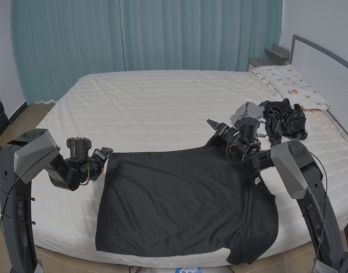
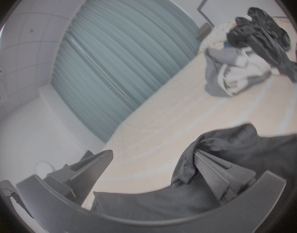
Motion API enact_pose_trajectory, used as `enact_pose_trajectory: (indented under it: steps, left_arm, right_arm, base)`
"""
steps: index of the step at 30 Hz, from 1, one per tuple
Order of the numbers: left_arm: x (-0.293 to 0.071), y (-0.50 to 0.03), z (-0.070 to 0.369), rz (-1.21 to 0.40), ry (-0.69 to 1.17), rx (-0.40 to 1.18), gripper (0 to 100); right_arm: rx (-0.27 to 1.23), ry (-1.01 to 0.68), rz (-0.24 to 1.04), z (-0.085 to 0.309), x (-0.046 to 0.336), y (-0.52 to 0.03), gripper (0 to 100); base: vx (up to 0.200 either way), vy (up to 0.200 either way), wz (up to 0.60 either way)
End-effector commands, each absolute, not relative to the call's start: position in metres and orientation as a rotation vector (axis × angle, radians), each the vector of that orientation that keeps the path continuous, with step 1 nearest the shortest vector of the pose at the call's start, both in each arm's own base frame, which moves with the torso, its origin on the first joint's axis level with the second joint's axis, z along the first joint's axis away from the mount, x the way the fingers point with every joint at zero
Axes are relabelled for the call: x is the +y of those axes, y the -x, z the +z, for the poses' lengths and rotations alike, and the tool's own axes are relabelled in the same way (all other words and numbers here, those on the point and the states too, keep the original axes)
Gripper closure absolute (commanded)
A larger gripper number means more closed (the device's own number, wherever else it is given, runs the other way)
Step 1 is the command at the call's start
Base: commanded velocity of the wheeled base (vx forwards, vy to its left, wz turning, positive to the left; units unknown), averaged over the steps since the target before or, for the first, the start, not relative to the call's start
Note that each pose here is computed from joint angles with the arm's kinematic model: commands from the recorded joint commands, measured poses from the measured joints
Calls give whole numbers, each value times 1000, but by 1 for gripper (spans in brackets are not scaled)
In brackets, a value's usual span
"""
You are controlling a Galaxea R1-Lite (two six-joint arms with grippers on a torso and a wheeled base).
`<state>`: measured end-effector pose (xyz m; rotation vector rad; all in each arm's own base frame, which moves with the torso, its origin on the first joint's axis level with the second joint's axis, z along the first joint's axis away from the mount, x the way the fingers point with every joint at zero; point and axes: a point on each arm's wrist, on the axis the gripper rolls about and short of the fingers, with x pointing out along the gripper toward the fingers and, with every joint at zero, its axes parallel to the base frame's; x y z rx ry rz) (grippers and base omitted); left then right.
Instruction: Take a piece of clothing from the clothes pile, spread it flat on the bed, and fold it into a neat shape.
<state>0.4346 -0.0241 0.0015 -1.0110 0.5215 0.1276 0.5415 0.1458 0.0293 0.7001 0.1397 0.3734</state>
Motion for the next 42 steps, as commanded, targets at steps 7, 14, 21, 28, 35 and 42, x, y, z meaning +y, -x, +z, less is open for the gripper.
enact_pose_trajectory:
  steps: [7, 14, 21, 28, 35, 42]
  left_arm:
    - [-25, -435, 2, 128, 1010, 519, 0]
    - [-25, -435, 1, 128, 1009, 520, 0]
    - [-25, -435, 2, 129, 1010, 520, 0]
    - [-25, -435, 2, 127, 1010, 521, 0]
    - [-27, -434, 1, 125, 1006, 524, 0]
    - [-29, -434, 1, 123, 1005, 527, 0]
  right_arm:
    - [177, -630, 359, 23, 136, -544, 0]
    - [177, -589, 356, 22, 141, -543, 0]
    - [206, -585, 233, 22, 109, -549, 0]
    - [271, -551, 119, 33, 65, -552, 0]
    - [325, -437, 83, 12, 47, -551, 0]
    - [366, -414, 77, -11, 46, -550, 0]
  base:
    - [0, 0, 0]
    - [0, 0, 0]
    - [0, 0, 0]
    - [0, 0, 0]
    - [0, 0, 0]
    - [0, 0, 0]
